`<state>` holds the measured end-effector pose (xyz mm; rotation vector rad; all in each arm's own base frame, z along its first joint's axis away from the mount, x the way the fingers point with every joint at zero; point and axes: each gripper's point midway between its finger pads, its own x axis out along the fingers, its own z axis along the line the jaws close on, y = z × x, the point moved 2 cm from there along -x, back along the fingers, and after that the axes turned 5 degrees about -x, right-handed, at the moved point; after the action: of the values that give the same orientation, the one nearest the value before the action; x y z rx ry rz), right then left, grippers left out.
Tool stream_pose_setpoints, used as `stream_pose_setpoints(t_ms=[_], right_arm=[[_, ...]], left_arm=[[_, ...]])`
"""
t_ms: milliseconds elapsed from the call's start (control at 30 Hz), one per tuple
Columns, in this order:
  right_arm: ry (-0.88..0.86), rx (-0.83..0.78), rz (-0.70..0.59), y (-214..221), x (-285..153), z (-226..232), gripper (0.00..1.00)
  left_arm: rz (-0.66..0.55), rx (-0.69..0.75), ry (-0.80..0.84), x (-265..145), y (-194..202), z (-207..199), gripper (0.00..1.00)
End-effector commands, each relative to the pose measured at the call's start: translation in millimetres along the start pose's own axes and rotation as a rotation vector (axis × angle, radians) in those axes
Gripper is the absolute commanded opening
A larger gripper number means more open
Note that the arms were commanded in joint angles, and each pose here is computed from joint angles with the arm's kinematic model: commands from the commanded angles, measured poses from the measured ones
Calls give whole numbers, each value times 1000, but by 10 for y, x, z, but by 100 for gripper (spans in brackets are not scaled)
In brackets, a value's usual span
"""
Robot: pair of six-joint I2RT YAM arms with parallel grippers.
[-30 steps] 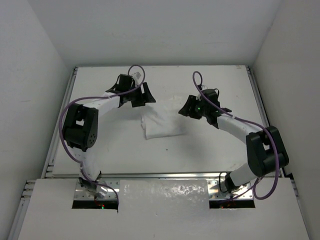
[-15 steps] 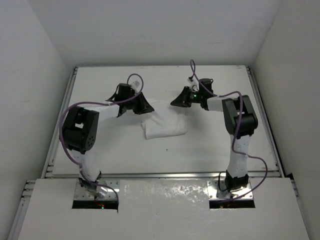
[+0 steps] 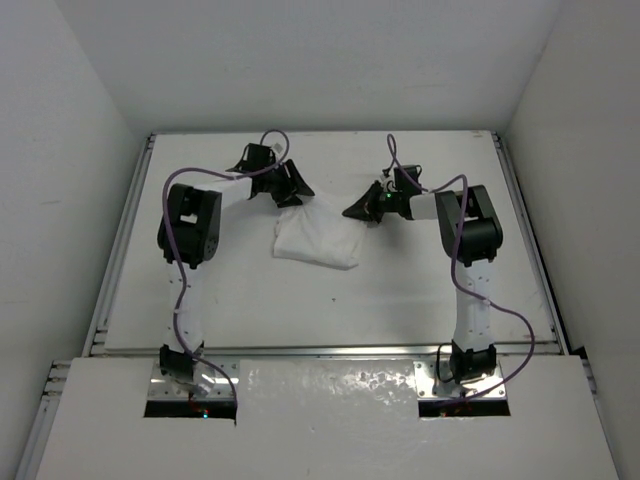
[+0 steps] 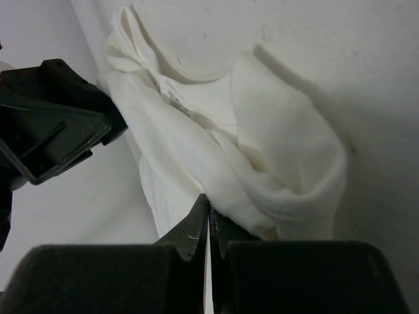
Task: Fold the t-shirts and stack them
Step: Smooth out wrinkles on the folded tshirt
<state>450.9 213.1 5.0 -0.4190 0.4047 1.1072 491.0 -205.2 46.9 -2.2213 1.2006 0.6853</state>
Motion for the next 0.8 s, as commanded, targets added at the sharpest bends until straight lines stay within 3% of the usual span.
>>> stream_pose_setpoints(t_ms=[0,167,200,267,300,367,467,567,700,767], right_arm=[[148,151,-57,-35,-13,-466,0],[-123,-54,-65,-258,-109,202,0],[-166,-91,-49,-266,-156,340,0],[-213,-207,-83,-344,-327,692,1],[-218,-242,-94,-348,-391,790,2],[-222,-343,-119,-252,-536,1045,3],[-184,-400,-105,102,-616,1120,3],[-209,-390,-27,666,-590,1016,3],[-249,-267,22,1186,-543,673,2],[-268,-244,29,1237,-498,579,2]], left_arm=[[16,-13,-176,106,-46,501,52],[-3,30,-111,-136,66,250,48],[-53,64,-64,-311,2,19,47],[-87,72,-56,-465,87,-44,47],[-141,92,-17,-691,48,-270,47],[-193,77,-37,-827,134,-207,48],[-287,65,-4,-1126,192,-316,48],[-265,63,4,-1205,446,-179,47],[-135,53,77,-1088,953,-5,45],[-74,44,73,-965,1110,97,35]])
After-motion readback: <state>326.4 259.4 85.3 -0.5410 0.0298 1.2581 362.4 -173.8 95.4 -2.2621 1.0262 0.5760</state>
